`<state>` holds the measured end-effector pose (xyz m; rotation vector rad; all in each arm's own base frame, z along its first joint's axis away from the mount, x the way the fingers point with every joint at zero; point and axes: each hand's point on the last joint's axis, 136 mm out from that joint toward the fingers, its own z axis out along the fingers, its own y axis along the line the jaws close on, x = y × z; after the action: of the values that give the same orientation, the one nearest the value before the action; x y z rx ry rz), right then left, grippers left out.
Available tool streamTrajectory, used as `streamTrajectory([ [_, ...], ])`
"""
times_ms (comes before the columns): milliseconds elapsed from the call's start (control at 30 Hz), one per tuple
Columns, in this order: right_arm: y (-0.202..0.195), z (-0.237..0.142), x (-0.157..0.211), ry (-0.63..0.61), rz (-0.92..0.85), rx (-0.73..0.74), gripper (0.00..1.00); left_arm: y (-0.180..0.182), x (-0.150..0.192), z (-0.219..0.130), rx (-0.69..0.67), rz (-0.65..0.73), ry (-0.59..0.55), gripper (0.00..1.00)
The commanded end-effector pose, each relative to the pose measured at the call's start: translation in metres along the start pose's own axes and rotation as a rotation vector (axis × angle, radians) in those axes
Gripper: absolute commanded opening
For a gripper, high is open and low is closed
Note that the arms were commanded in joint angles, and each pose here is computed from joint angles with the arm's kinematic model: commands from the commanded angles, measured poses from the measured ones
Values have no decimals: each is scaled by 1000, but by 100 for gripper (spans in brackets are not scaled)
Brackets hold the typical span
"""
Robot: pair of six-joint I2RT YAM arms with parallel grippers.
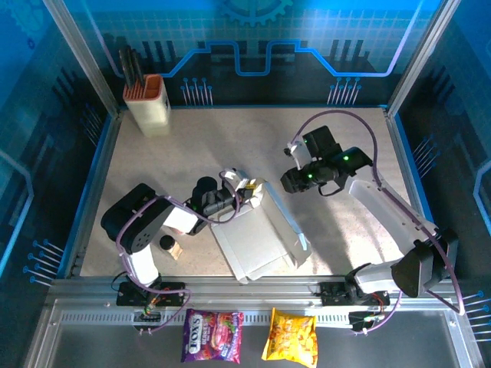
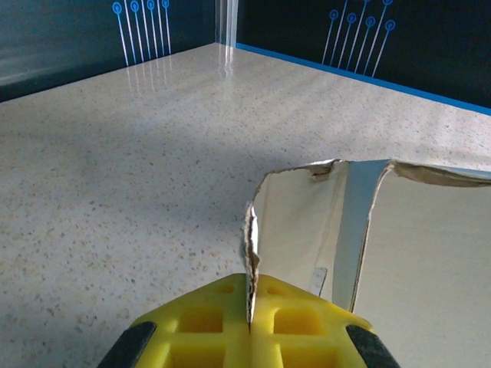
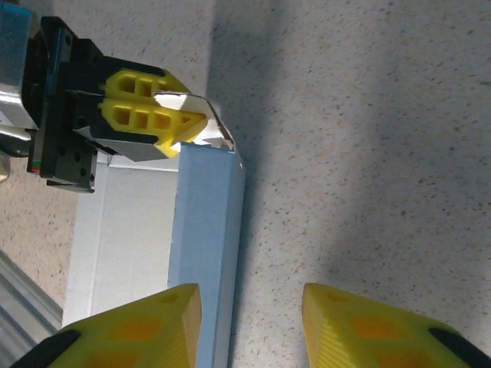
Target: Fold the paper box
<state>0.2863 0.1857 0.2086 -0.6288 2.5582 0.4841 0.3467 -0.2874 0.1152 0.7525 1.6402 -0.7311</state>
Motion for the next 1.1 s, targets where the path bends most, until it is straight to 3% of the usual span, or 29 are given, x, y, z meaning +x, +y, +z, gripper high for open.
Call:
streamTrajectory([
  [0, -3, -18, -15, -74, 15, -8, 40, -2, -22, 8, 48, 35, -71, 5],
  [267, -19, -18, -21, -93, 130, -58, 41, 1, -26, 24, 83, 45, -100, 5],
  [433, -32, -5, -20, -37, 257, -108, 41, 2, -30, 33, 122, 45, -127, 4],
  [900, -35, 21, -38, 1, 287, -282, 41, 23, -45, 55, 239, -38, -189, 2],
  [1067, -34, 45, -31, 51, 315, -335, 36, 22, -44, 57, 250, -57, -179, 3],
])
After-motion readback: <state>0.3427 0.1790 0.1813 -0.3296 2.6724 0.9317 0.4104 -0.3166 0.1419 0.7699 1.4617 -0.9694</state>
